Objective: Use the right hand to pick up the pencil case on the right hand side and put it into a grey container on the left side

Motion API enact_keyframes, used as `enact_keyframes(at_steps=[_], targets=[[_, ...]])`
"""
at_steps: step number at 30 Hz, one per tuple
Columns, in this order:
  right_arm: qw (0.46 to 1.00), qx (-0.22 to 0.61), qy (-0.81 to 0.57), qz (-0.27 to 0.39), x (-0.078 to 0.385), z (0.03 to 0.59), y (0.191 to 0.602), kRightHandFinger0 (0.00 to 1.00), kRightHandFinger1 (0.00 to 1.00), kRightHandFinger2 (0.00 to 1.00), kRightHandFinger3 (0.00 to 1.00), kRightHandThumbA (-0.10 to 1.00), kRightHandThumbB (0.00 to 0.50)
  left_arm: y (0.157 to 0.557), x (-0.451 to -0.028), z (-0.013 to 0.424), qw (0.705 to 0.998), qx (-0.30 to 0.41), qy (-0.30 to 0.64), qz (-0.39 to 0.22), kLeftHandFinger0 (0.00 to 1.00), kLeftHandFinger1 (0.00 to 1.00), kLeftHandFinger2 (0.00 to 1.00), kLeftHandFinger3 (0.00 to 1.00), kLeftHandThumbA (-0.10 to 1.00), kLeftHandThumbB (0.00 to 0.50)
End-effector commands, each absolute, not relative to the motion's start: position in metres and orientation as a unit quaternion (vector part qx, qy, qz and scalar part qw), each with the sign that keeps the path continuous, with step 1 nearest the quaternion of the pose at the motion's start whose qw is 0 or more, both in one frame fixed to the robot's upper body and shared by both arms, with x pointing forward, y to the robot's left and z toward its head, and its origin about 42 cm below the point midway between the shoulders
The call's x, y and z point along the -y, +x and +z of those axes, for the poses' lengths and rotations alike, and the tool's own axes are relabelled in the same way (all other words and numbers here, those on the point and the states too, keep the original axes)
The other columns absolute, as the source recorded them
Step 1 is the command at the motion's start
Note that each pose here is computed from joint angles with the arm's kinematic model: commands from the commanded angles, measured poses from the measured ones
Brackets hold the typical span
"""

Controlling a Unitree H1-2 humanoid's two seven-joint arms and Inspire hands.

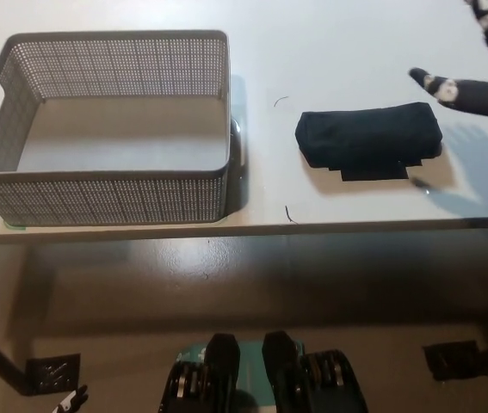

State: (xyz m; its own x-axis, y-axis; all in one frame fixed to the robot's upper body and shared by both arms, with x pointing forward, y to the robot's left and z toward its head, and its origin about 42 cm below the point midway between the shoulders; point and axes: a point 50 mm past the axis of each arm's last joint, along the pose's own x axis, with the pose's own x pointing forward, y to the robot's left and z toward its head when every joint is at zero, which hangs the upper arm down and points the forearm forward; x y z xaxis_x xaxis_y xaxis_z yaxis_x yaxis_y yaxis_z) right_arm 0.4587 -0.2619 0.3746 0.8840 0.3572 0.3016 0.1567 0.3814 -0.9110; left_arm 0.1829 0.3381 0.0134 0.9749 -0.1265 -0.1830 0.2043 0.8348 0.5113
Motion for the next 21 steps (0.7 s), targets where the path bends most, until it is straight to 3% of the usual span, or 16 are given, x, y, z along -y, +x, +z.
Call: enact_keyframes(at_steps=[1, 4, 7, 9, 21], targets=[[0.744, 0.188, -0.636, 0.082, 0.235, 0.455, 0.51, 1.0, 1.0, 1.0, 1.0, 0.86, 0.5, 0.182, -0.338, 0.025, 0.95, -0.029, 0.293, -0.101, 1.0, 1.0, 1.0, 1.0, 1.0, 0.332], [0.758, 0.161, -0.623, 0.103, 0.225, 0.463, 0.521, 1.0, 1.0, 1.0, 1.0, 0.84, 0.5, 0.182, -0.339, 0.026, 0.95, -0.03, 0.293, -0.101, 1.0, 1.0, 1.0, 1.0, 1.0, 0.308], [0.783, 0.13, -0.591, 0.142, 0.214, 0.474, 0.534, 1.0, 1.0, 1.0, 1.0, 0.9, 0.5, 0.186, -0.339, 0.026, 0.951, -0.021, 0.292, -0.101, 1.0, 1.0, 1.0, 1.0, 1.0, 0.29], [0.776, 0.124, -0.6, 0.151, 0.205, 0.478, 0.541, 1.0, 1.0, 1.0, 1.0, 0.95, 0.5, 0.187, -0.339, 0.028, 0.951, -0.02, 0.292, -0.103, 1.0, 1.0, 1.0, 1.0, 1.0, 0.303], [0.76, 0.054, -0.617, 0.196, 0.18, 0.468, 0.567, 1.0, 1.0, 1.0, 1.0, 0.95, 0.5, 0.19, -0.34, 0.034, 0.948, -0.017, 0.301, -0.105, 1.0, 1.0, 1.0, 1.0, 1.0, 0.294]])
